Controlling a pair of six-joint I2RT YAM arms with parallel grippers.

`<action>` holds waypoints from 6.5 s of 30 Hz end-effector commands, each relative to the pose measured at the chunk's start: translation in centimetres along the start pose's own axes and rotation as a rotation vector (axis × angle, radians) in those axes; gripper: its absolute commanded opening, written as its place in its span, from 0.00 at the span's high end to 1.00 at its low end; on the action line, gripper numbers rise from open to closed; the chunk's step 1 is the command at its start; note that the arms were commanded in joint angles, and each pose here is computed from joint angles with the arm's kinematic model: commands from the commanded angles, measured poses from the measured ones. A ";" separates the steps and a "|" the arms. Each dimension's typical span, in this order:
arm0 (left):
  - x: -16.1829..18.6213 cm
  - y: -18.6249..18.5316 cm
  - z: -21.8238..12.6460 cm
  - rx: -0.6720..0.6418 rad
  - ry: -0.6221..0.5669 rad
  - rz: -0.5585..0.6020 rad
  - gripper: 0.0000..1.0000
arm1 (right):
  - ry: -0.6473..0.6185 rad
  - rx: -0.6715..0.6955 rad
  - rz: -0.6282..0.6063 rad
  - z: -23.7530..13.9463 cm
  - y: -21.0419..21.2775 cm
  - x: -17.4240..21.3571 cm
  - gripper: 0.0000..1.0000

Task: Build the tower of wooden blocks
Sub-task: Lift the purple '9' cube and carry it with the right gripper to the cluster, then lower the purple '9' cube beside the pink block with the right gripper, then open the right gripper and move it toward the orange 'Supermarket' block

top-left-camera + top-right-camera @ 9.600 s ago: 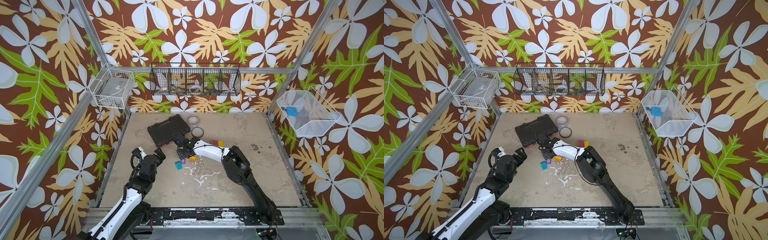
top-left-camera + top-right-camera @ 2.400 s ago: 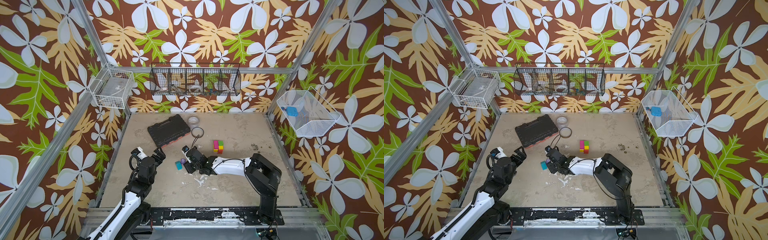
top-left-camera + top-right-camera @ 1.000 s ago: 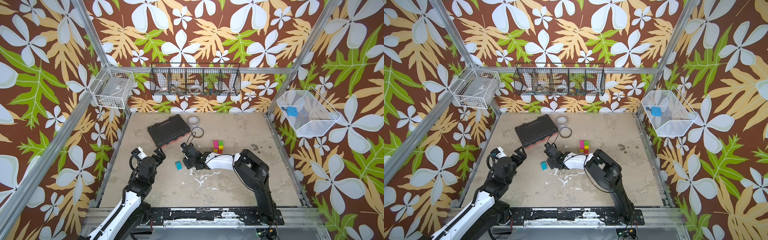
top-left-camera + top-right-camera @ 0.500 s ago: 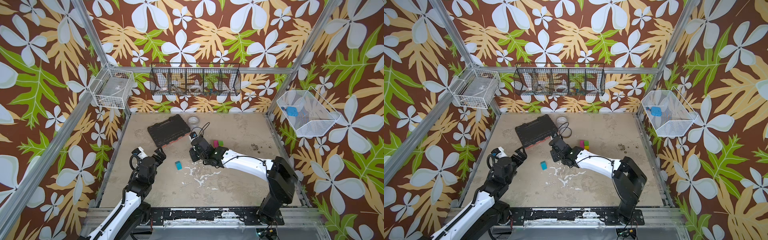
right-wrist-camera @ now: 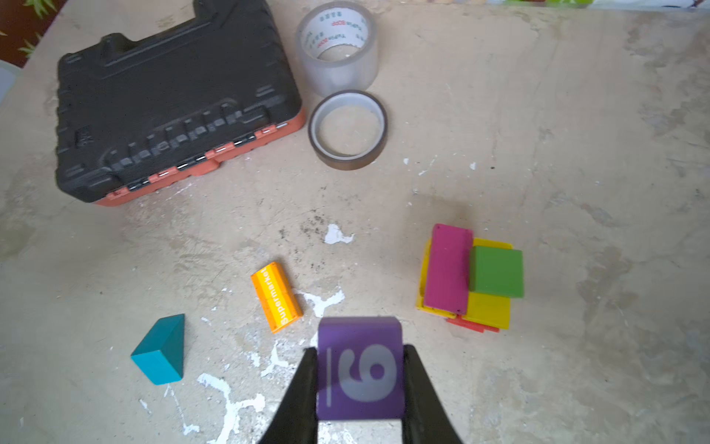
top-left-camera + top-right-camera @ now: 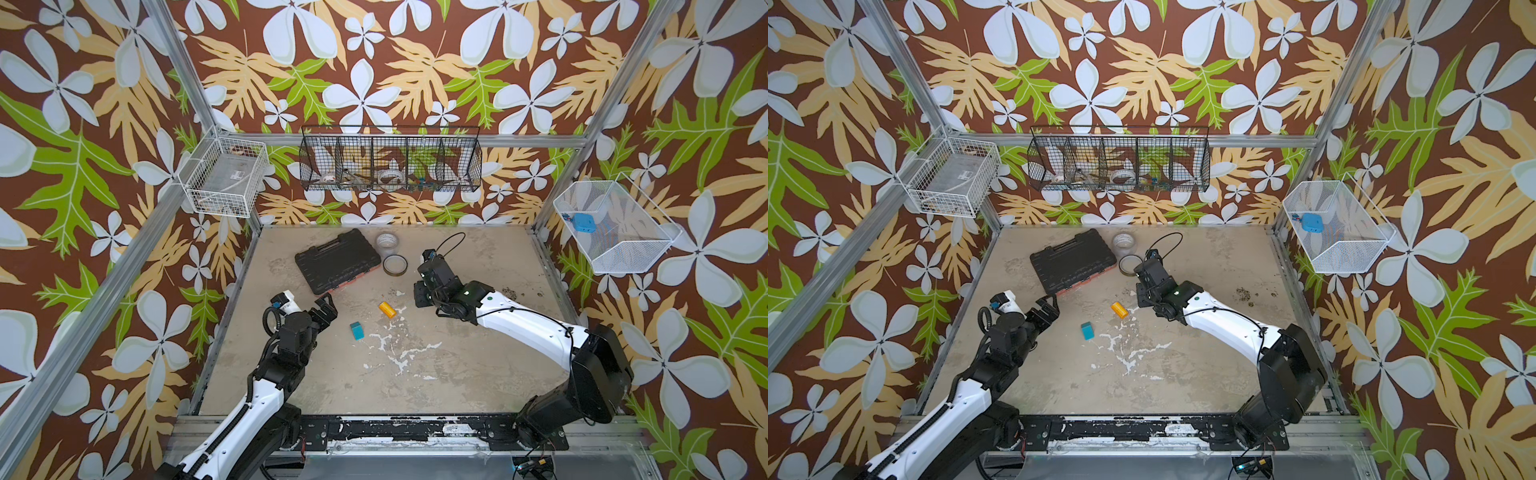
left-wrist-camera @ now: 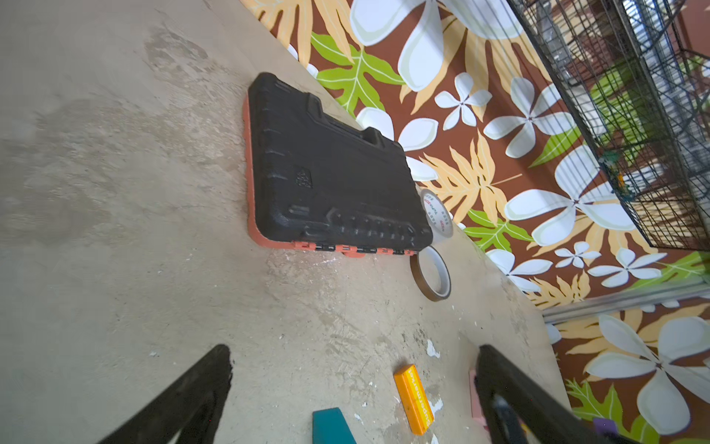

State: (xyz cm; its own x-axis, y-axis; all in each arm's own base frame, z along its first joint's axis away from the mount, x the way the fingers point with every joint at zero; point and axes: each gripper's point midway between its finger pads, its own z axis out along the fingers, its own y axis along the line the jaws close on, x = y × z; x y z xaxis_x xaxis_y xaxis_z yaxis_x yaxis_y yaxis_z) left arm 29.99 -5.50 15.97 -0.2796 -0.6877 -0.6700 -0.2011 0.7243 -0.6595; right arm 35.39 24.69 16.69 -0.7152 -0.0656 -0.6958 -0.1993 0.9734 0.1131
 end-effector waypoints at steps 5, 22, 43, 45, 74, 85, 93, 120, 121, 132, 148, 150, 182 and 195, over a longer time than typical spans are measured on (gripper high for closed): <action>0.2 -1.7 0.5 0.077 0.022 0.018 0.00 | 0.044 0.010 0.014 0.7 -0.6 0.3 0.84; 0.9 -1.6 1.2 0.058 0.055 0.026 0.00 | 0.119 0.106 0.014 4.9 -2.0 -0.1 0.85; 0.7 -1.5 1.1 0.054 0.046 0.019 0.00 | 0.170 0.214 0.038 7.7 -5.5 0.9 0.85; 0.8 -1.4 1.1 0.053 0.048 0.020 0.00 | 0.171 0.225 0.038 7.8 -5.7 0.9 0.85; 0.8 -1.5 1.1 0.054 0.049 0.020 0.00 | 0.184 0.241 0.045 8.3 -6.3 1.3 0.71; 0.8 -1.4 1.1 0.053 0.050 0.019 0.00 | 0.180 0.240 0.046 8.1 -6.3 1.0 0.64; 0.8 -1.4 1.1 0.052 0.050 0.018 0.00 | 0.169 0.234 0.054 7.7 -6.2 0.6 0.61; 0.6 -1.5 1.0 0.055 0.045 0.019 0.00 | 0.133 0.142 0.101 5.5 -7.8 -0.5 0.00; 0.7 -1.5 1.0 0.055 0.046 0.019 0.00 | 0.139 0.139 0.099 5.8 -7.7 -0.3 0.00; 0.7 -1.5 1.0 0.056 0.048 0.020 0.00 | 0.195 0.178 0.082 8.3 -8.0 0.7 0.00; 0.7 -1.5 1.1 0.053 0.049 0.020 0.00 | 0.246 0.225 0.062 10.5 -8.6 2.0 0.03; 0.7 -1.5 1.0 0.054 0.047 0.019 0.00 | 0.248 0.226 0.064 10.5 -8.6 2.0 0.06; 0.7 -1.6 1.0 0.057 0.049 0.018 0.00 | 0.252 0.237 0.079 9.9 -8.7 1.9 0.25; 0.5 -1.5 0.9 0.056 0.042 0.014 0.00 | 0.041 0.186 0.130 0.1 -7.8 -2.9 0.07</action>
State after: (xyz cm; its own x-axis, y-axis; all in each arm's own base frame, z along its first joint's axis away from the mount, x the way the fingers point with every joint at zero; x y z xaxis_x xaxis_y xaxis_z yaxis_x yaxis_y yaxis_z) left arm 30.86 -7.15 15.74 -0.3380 -0.6674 -0.6636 -0.1473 0.7339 -0.6631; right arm 40.27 17.55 15.79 -0.7802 0.0424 -0.6241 0.0087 0.9983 0.0570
